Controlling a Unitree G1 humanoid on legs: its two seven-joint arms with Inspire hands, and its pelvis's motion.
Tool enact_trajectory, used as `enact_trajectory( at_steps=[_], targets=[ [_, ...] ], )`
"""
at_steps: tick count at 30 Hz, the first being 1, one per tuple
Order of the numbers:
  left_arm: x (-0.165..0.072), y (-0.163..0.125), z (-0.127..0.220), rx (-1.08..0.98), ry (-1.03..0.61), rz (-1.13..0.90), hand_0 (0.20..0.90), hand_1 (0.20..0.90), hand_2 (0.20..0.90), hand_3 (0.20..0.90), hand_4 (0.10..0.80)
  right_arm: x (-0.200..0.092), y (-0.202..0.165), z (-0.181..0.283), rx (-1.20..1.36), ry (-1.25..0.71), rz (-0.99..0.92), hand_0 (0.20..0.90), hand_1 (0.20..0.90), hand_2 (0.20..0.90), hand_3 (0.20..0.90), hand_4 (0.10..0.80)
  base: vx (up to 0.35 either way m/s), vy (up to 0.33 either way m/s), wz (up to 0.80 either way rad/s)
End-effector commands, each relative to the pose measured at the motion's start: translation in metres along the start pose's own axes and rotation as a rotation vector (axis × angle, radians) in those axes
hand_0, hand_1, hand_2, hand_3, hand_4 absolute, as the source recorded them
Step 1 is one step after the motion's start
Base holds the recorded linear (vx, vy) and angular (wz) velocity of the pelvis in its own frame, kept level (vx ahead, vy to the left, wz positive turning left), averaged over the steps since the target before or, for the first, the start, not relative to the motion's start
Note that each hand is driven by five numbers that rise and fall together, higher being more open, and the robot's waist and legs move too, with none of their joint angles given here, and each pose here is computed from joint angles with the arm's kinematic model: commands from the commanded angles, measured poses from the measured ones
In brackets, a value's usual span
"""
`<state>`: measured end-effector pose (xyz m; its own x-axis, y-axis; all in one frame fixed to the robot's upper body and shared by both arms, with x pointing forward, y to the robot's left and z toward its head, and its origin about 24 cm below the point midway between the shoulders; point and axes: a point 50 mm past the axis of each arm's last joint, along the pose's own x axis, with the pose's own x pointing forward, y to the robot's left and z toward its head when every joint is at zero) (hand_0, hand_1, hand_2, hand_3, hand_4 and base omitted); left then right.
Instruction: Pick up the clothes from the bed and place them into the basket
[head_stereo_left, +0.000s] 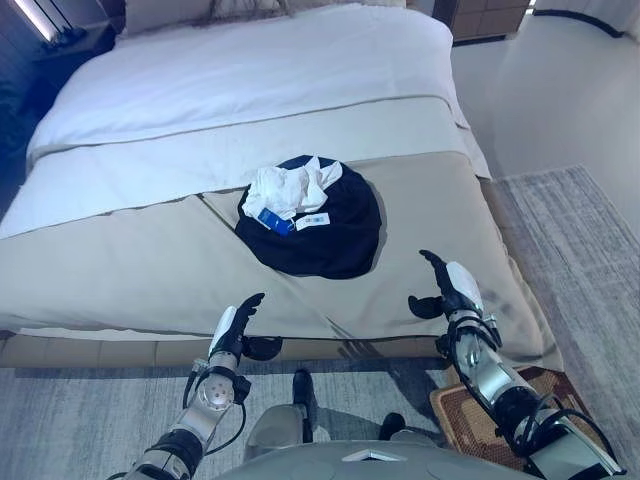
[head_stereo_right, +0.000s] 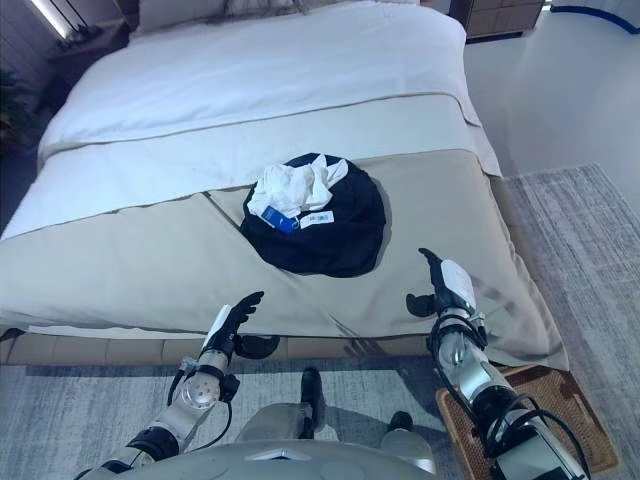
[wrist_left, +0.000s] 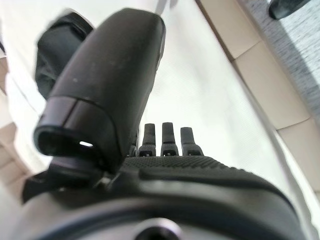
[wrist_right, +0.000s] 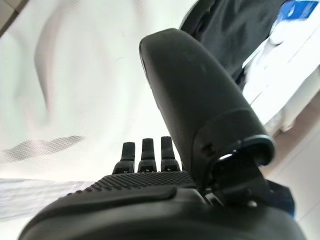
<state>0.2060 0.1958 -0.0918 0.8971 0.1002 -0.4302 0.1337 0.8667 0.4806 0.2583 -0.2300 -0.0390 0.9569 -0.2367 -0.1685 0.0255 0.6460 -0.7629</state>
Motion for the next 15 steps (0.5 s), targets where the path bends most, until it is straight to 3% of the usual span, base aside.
enact_trajectory(
  at_steps=[1, 5, 8, 11, 15],
  targets=[
    [0.010, 0.035, 0.033, -0.026, -0.164, 0.143, 0.900, 0.900, 0.900, 0.900, 0.800, 0.017, -0.017, 0.058, 0.112, -0.212, -0.126, 0.900, 0.900, 0.900, 0.900, 0.800, 0.185, 0.163, 0.00],
    [0.009, 0.046, 0.039, 0.016, -0.209, 0.141, 0.900, 0.900, 0.900, 0.900, 0.800, 0.019, -0.026, 0.074, 0.138, -0.284, -0.156, 0.900, 0.900, 0.900, 0.900, 0.800, 0.175, 0.140, -0.05],
    [0.011, 0.059, 0.057, 0.024, -0.273, 0.150, 0.900, 0.900, 0.900, 0.900, 0.800, 0.029, -0.045, 0.098, 0.125, -0.364, -0.207, 0.900, 0.900, 0.900, 0.900, 0.800, 0.102, -0.102, 0.12],
    [0.018, 0.065, 0.080, 0.024, -0.345, 0.140, 0.900, 0.900, 0.900, 0.900, 0.800, 0.044, -0.076, 0.121, 0.132, -0.388, -0.283, 0.900, 0.900, 0.900, 0.900, 0.800, -0.005, -0.160, 0.35],
    [0.018, 0.062, 0.086, -0.012, -0.365, 0.133, 0.900, 0.900, 0.900, 0.900, 0.800, 0.054, -0.103, 0.145, 0.140, -0.426, -0.311, 0.900, 0.900, 0.900, 0.900, 0.800, 0.067, -0.098, 0.78]
  ],
)
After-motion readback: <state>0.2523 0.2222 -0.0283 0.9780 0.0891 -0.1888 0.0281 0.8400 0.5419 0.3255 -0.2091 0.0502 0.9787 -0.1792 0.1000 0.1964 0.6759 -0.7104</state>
